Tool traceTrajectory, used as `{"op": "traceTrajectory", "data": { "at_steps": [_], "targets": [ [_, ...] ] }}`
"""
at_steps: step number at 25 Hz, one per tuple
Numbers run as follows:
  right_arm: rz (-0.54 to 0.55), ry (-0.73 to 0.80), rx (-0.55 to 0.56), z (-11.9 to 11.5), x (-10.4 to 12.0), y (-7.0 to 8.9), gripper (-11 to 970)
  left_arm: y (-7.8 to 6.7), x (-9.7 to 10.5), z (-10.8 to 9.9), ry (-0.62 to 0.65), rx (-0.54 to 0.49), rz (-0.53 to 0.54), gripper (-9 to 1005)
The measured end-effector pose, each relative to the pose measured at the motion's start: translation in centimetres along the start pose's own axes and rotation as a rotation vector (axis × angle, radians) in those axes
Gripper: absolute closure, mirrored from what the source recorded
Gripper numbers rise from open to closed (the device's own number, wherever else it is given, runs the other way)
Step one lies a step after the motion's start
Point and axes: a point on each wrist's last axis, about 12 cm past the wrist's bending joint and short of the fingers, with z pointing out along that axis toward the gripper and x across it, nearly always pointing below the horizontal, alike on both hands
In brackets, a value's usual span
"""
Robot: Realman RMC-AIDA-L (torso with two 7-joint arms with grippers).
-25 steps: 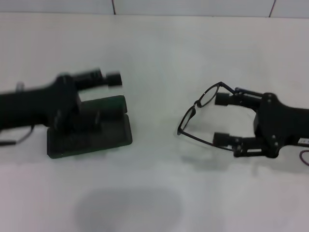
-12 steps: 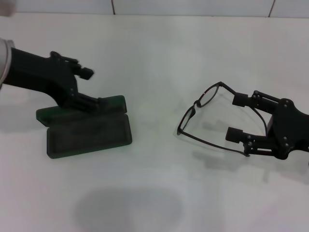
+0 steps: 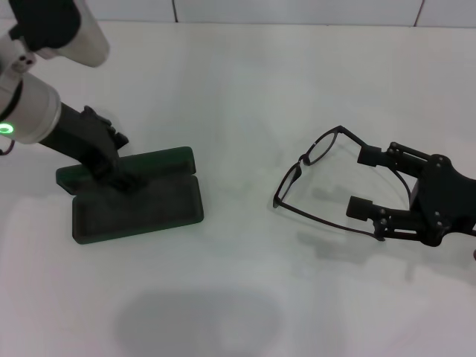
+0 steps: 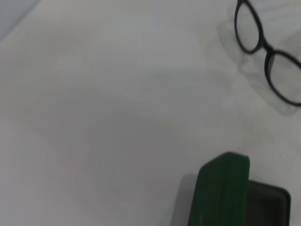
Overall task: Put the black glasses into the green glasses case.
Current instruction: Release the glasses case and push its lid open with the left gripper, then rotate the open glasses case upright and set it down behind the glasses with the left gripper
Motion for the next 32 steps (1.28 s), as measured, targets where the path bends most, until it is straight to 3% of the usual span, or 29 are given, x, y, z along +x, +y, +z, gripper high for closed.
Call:
{"op": "traceTrajectory", "data": {
  "at_steps": [9, 22, 23, 25, 27, 29, 32],
  "targets": [
    [-0.001, 0.004, 0.016, 0.1, 0.0, -0.2, 97, 0.4, -0.4, 1.1, 0.057, 0.023, -0.048, 232],
    [0.004, 0.002, 0.007, -0.1, 0.2, 0.1, 99, 0.2, -1.8, 0.1, 0.022, -0.018, 0.002, 742],
    [0.003, 0.004, -0.010, 0.0, 0.1, 0.2, 99, 0.2, -2.2, -0.3, -0.001, -0.030, 0.014, 803],
    [0.000, 0.007, -0.049, 0.2, 0.0, 0.5, 99, 0.1, -2.9, -0.7, -0.035, -0.044, 0.033, 802],
    [-0.002, 0.013, -0.086, 0.4, 0.0, 0.8, 99, -0.3, -5.1, -1.3, -0.118, -0.091, 0.114, 802],
    [-0.005, 0.019, -0.120, 0.6, -0.1, 1.0, 99, -0.6, -7.5, -1.0, -0.158, -0.149, 0.217, 801],
    [-0.003, 0.029, -0.159, 1.0, -0.2, 1.2, 100, -0.8, -9.1, -0.3, -0.172, -0.174, 0.273, 801]
  ]
}}
